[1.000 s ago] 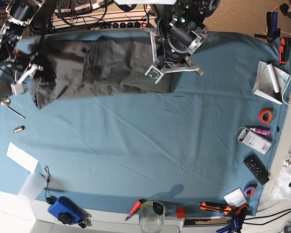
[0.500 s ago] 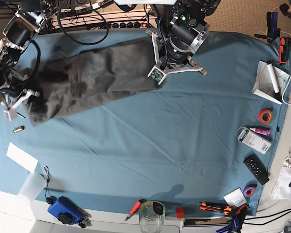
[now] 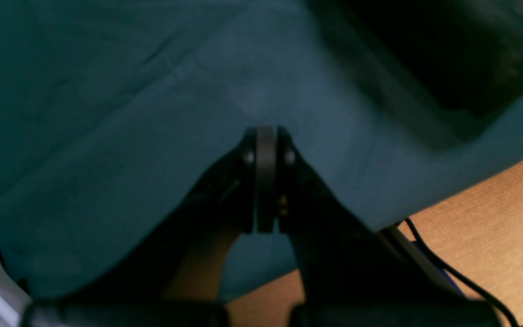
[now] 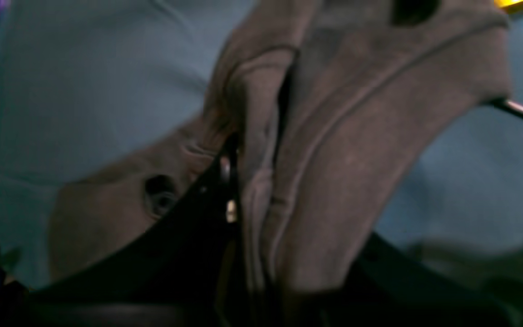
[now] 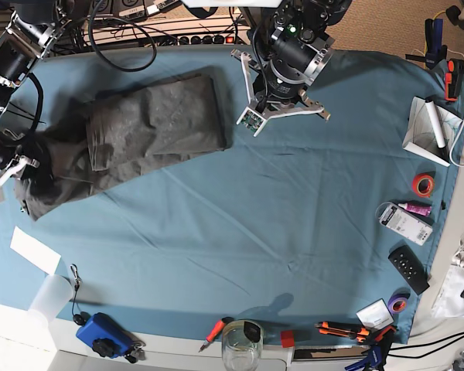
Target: Fold the T-shirt properly
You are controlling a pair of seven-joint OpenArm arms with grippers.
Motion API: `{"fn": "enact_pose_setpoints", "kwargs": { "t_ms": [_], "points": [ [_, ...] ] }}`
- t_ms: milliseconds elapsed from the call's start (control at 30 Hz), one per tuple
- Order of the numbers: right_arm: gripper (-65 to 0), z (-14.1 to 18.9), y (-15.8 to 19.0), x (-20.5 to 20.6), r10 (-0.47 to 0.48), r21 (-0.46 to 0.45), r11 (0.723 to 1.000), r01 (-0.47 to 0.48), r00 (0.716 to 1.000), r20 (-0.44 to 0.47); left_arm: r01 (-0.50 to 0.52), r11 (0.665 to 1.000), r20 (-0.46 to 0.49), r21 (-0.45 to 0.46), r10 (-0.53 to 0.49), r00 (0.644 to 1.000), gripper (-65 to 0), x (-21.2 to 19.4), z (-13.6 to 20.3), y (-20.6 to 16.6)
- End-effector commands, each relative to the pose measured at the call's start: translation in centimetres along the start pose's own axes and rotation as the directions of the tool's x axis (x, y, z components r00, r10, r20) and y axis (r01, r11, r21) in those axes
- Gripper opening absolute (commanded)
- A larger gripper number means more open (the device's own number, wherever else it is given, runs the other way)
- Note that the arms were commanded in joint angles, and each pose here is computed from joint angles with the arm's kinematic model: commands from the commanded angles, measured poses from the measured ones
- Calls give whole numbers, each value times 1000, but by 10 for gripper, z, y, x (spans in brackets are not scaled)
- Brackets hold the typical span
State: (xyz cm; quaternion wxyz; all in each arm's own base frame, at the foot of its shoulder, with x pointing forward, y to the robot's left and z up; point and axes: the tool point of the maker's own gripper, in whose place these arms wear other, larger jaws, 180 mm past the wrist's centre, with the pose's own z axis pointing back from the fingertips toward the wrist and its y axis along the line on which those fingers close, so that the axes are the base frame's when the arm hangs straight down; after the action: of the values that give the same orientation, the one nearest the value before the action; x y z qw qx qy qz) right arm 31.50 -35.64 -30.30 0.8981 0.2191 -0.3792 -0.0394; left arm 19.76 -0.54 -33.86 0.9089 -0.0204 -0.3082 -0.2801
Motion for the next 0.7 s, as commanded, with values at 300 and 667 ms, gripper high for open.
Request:
{"fn": "enact_pose_setpoints", "kwargs": {
  "t_ms": [300, 667],
  "points": [
    [-650, 20, 39, 41, -53, 227, 974, 3, 975, 216, -95, 968, 83, 231, 77, 994, -650, 15, 15, 44],
    [-650, 23, 51, 41, -64, 282, 959, -5, 970, 236, -185, 909, 121, 375, 150, 981, -650, 9, 21, 95]
  ]
}}
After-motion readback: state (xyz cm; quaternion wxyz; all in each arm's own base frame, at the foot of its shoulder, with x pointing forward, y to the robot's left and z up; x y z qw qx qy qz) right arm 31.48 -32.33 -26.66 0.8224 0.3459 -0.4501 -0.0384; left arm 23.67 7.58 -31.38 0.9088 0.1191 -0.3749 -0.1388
